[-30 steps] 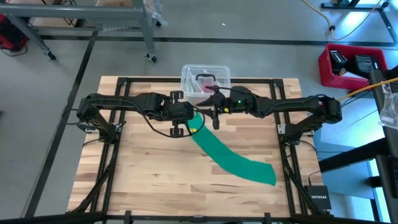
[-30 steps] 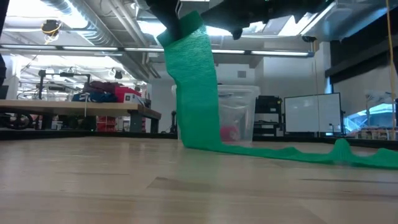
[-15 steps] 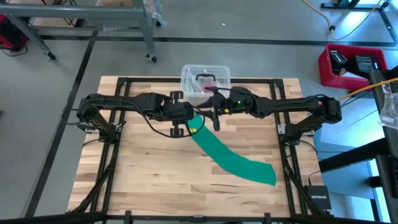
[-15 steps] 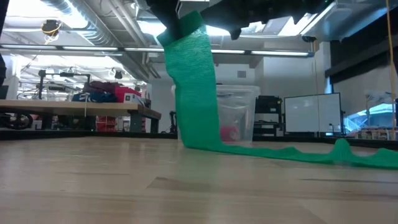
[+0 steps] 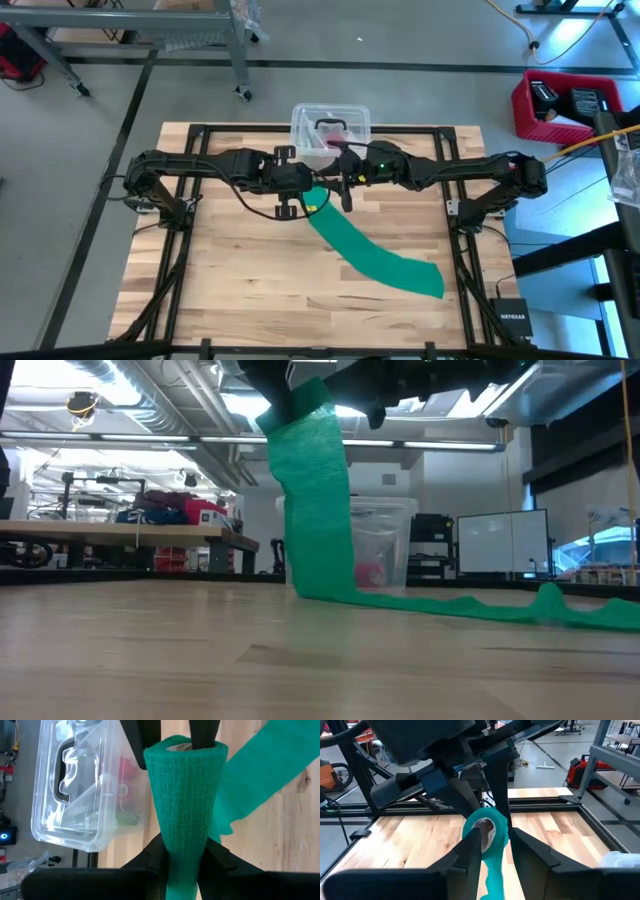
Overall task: Roll bandage
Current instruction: Roll the green bandage
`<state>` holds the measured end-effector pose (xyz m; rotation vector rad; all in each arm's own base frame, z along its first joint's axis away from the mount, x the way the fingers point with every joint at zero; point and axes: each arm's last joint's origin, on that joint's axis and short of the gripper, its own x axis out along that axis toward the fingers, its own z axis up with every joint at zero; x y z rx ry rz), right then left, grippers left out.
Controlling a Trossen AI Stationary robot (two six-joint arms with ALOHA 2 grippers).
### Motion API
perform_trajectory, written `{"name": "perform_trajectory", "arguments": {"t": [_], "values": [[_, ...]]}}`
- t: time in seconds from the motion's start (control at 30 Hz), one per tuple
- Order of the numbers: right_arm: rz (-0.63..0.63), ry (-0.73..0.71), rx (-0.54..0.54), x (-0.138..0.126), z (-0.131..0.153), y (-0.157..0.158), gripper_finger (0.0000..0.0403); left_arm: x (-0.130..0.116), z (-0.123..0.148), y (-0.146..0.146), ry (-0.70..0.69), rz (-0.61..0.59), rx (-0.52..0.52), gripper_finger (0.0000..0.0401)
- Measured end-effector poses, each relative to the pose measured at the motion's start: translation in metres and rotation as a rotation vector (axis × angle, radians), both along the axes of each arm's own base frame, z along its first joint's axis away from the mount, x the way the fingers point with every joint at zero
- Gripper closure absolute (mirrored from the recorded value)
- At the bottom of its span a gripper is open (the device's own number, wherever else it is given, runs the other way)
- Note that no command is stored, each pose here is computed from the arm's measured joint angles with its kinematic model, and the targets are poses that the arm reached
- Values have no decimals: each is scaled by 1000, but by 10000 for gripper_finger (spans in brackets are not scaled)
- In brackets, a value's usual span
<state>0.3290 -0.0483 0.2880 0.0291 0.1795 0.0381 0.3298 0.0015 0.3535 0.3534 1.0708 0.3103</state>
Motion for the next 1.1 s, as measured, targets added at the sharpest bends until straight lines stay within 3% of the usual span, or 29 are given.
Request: {"name": "perform_trajectory", "arguments": {"t": [0.63,0.73,0.9,1.1], "values": [[-3,-18,-20,9,-8,-2,293,-1,0,0,3,9,-1,339],[-2,-3,-28,10,-11,-2,310,-1,-1,0,2,19,-7,339],[5,2,-71,10,-12,-2,385,-1,-1,0,-3,35,-19,339],[4,8,-104,10,-12,-2,381,-1,-1,3,-3,44,-20,338]]}}
